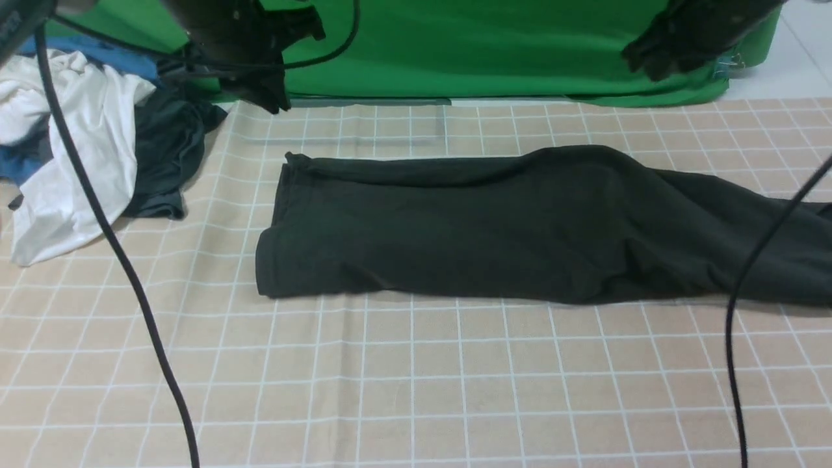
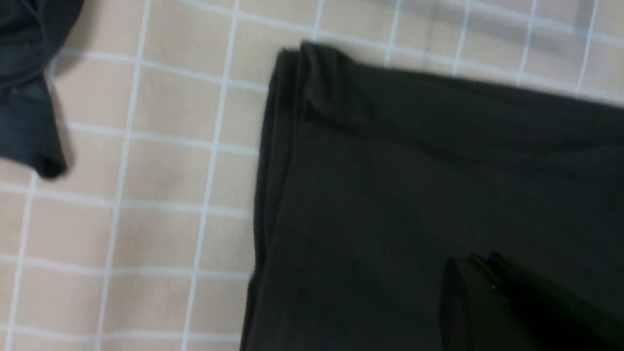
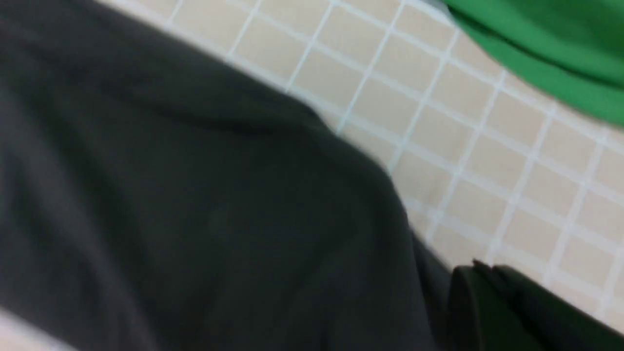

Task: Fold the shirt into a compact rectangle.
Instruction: 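Pull the folded dark garment lengthwise by its ends to straighten it flat on the table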

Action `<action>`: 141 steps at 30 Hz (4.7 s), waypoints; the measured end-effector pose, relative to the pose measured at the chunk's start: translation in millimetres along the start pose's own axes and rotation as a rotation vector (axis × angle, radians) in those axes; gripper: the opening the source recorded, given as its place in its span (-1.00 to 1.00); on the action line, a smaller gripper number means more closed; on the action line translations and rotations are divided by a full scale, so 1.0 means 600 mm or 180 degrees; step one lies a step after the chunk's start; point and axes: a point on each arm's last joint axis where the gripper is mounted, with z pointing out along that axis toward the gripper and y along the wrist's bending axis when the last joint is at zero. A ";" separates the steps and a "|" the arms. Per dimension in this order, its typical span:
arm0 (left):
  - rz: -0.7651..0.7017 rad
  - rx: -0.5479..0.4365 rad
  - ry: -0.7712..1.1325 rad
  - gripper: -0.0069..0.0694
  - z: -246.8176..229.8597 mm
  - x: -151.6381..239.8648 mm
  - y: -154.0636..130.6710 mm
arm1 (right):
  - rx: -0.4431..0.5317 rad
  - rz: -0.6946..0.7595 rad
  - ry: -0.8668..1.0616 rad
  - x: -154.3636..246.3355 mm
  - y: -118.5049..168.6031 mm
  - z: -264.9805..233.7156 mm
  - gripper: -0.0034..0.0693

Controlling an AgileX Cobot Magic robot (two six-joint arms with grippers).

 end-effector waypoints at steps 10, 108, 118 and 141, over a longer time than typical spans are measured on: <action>0.0269 0.0133 -0.0044 -0.79 0.055 0.061 -0.048 | -0.0293 0.0147 0.0193 0.023 0.006 -0.055 -0.80; 0.0160 -0.1098 0.1131 -0.74 0.113 0.153 0.113 | -0.0329 0.0435 0.0197 0.033 -0.042 0.003 -0.68; 0.0337 -0.1730 0.0781 -0.40 0.096 0.126 0.138 | -0.0081 0.1338 0.0641 0.109 -0.177 0.027 0.42; 0.0020 -0.0398 0.1214 -0.70 0.194 0.154 0.057 | -0.0526 0.0944 0.1386 0.205 -0.157 0.231 0.38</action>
